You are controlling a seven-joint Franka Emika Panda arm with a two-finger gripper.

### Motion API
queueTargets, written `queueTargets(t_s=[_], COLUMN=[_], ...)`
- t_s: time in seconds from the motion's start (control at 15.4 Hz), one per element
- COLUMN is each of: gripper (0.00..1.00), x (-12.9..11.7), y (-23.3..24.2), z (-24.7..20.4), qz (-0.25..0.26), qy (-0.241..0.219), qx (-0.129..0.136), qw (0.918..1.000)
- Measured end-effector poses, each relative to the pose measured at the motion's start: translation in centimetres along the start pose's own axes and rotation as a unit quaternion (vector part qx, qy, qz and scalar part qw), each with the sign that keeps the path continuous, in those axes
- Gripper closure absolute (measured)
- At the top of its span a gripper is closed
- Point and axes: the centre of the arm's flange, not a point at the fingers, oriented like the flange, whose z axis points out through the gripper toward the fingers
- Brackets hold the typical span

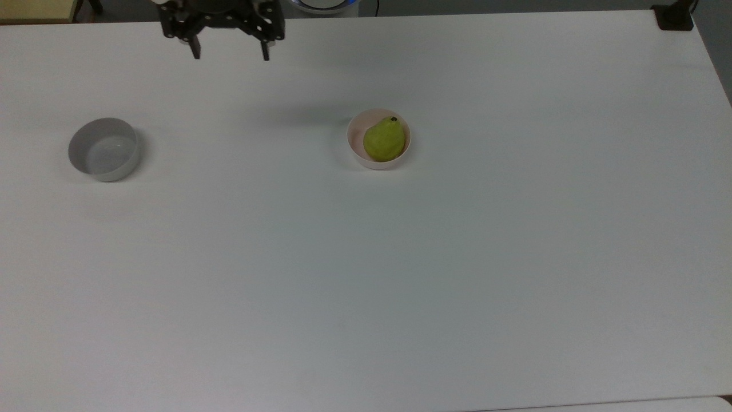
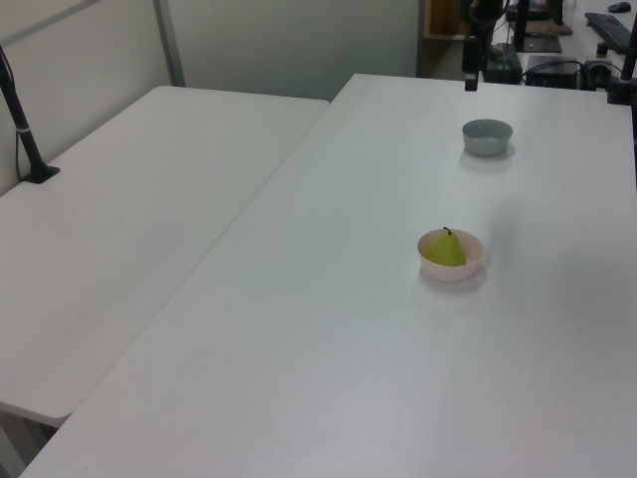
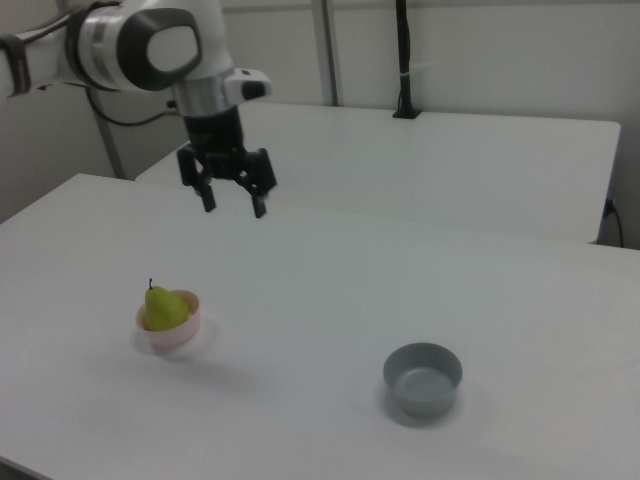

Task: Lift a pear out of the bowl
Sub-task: 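Move the open gripper over the pink bowl holding the green pear, then lower the gripper into the pink bowl and close on the pear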

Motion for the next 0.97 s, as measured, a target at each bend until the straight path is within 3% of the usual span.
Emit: queueTargets(t_s=[0.52, 0.97], gripper=[0.00, 0.00], x=[1.4, 1.7], y=[-13.9, -22.1], z=[1.2, 12.6], qz=[-0.112, -0.171], qy=[-0.010, -0.114], qx=[0.008, -0.012], qw=[0.9937, 0.9786])
